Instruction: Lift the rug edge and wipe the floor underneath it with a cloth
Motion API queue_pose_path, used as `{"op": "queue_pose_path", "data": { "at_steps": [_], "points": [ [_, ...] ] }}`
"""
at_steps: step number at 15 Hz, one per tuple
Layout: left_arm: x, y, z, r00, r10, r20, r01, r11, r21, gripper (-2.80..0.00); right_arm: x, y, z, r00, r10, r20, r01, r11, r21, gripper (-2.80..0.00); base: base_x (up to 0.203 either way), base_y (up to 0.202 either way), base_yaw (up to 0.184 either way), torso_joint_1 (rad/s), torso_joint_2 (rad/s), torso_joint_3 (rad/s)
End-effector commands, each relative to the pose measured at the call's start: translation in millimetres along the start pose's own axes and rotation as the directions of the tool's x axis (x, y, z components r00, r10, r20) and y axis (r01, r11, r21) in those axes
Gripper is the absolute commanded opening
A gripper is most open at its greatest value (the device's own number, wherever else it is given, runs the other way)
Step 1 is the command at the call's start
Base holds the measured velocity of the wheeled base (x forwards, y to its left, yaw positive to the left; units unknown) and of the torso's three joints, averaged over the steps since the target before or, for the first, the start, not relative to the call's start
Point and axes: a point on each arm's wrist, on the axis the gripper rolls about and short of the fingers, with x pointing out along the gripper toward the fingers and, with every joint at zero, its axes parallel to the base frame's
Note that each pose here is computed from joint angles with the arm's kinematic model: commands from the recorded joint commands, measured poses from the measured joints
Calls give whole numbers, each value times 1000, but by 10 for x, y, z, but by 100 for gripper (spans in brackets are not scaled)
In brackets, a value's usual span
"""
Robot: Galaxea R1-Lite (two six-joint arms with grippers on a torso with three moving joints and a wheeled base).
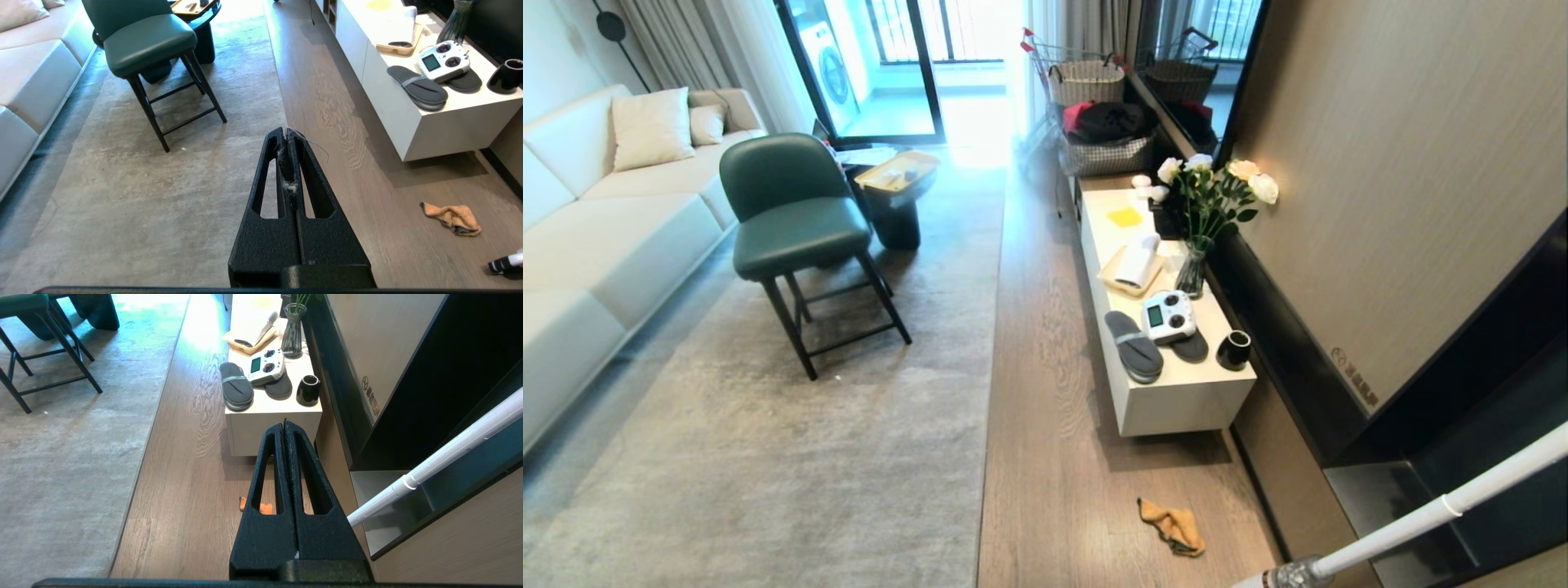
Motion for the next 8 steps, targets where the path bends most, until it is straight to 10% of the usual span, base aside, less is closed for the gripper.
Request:
{"op": "queue_pose_path", "data": {
  "at_steps": [1, 8],
  "points": [
    [0, 0, 1, 1000, 0, 1, 0, 1000, 1, -280, 1, 0, 0, 1000, 1, -1, -1, 1000, -1, -280, 0, 0, 0, 0, 0, 0],
    [0, 0, 1, 1000, 0, 1, 0, 1000, 1, -280, 1, 0, 0, 1000, 1, -1, -1, 1000, 1, -280, 0, 0, 0, 0, 0, 0]
  ]
}}
